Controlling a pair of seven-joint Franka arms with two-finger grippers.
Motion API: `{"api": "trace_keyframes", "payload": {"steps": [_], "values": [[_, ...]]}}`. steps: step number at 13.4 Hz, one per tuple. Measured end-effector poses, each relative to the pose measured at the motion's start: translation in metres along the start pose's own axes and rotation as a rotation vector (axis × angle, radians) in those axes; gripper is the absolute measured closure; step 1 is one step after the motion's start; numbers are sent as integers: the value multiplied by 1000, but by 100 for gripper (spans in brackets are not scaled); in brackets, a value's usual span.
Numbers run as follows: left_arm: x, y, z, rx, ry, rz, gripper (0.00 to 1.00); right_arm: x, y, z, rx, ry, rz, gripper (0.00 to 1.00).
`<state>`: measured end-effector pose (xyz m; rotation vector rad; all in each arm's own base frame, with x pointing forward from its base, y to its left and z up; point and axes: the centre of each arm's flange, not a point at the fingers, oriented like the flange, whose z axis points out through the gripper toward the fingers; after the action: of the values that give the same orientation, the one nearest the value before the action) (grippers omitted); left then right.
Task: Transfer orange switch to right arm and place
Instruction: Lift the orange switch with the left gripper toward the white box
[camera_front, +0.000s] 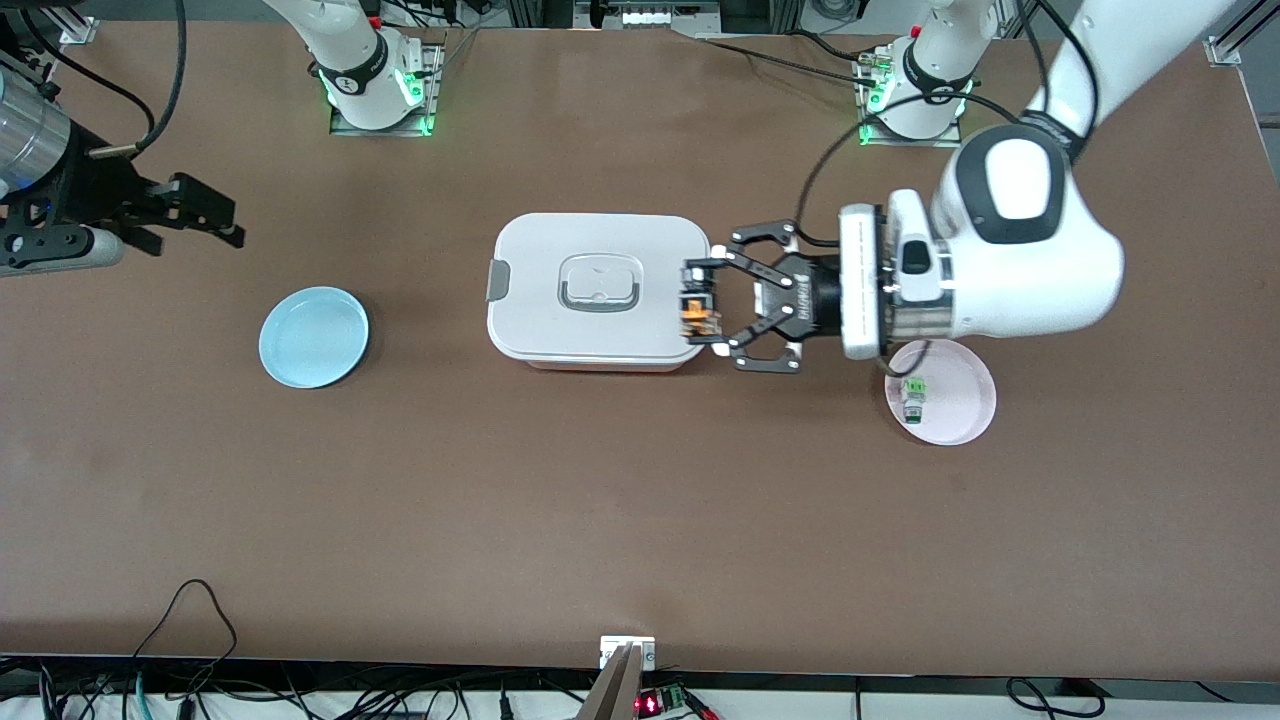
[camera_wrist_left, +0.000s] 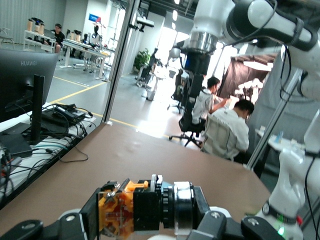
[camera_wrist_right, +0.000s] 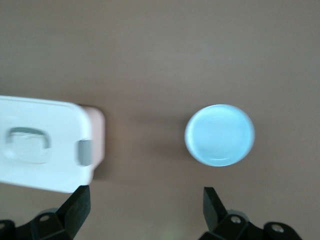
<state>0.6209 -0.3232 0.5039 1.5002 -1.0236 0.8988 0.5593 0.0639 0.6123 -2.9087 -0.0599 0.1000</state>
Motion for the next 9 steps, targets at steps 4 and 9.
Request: {"api": "trace_keyframes", "payload": {"steps": [4, 9], "values": [[2, 50, 100, 63, 76, -73, 28, -6, 8, -18, 470, -57, 69, 0], [9, 75, 160, 58, 123, -94, 28, -3, 18, 9, 908, -200, 221, 0]]}}
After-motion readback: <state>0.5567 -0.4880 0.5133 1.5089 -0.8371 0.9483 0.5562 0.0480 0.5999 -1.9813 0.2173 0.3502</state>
